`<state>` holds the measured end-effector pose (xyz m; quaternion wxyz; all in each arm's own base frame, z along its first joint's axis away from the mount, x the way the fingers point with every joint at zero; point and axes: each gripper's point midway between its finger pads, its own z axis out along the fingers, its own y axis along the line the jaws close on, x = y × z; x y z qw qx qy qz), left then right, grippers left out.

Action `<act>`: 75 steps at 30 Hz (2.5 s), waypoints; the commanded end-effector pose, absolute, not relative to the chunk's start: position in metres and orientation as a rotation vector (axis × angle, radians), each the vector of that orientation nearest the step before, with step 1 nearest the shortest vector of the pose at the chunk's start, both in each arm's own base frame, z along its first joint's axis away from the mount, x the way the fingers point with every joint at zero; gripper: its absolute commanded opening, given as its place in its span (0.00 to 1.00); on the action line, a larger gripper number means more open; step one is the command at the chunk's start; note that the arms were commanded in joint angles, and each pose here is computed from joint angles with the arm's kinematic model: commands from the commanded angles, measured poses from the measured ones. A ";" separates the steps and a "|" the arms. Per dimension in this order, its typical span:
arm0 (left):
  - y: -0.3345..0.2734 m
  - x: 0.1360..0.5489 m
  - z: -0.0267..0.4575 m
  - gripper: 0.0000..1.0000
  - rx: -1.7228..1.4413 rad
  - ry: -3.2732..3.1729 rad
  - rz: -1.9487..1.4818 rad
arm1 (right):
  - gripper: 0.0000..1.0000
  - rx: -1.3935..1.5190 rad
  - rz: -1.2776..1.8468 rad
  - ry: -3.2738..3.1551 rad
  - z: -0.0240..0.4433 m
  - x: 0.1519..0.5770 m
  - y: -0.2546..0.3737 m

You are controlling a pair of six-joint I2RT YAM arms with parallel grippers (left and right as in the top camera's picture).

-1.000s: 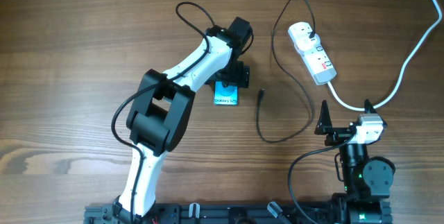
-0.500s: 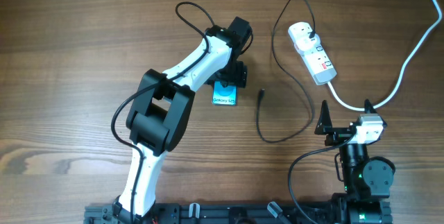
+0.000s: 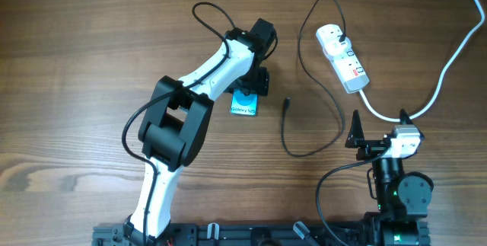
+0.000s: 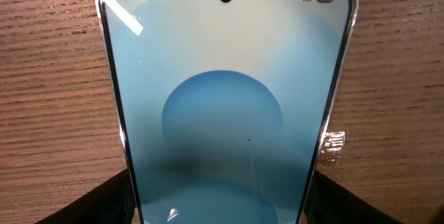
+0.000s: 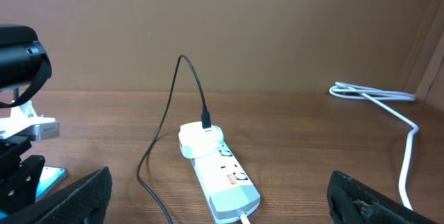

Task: Plug charger to phone and switch on socket
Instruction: 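Close the left gripper on the phone's long edges, then lift the phone with the left gripper and adjust the grip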

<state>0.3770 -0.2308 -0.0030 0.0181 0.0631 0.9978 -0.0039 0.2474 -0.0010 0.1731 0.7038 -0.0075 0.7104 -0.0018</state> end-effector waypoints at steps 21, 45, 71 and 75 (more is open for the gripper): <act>-0.217 0.378 0.002 0.72 -0.063 3.134 -0.072 | 1.00 -0.016 -0.021 1.574 0.174 0.247 -0.003; -0.225 0.380 0.072 0.73 -0.198 3.121 -0.610 | 1.00 -0.016 -0.021 1.574 0.174 0.247 -0.003; -0.237 0.330 -0.005 0.86 0.002 3.116 -0.121 | 1.00 -0.016 -0.021 1.574 0.174 0.247 -0.003; -0.241 0.336 -0.004 0.91 0.003 3.092 -0.144 | 1.00 -0.016 -0.021 1.574 0.174 0.247 -0.003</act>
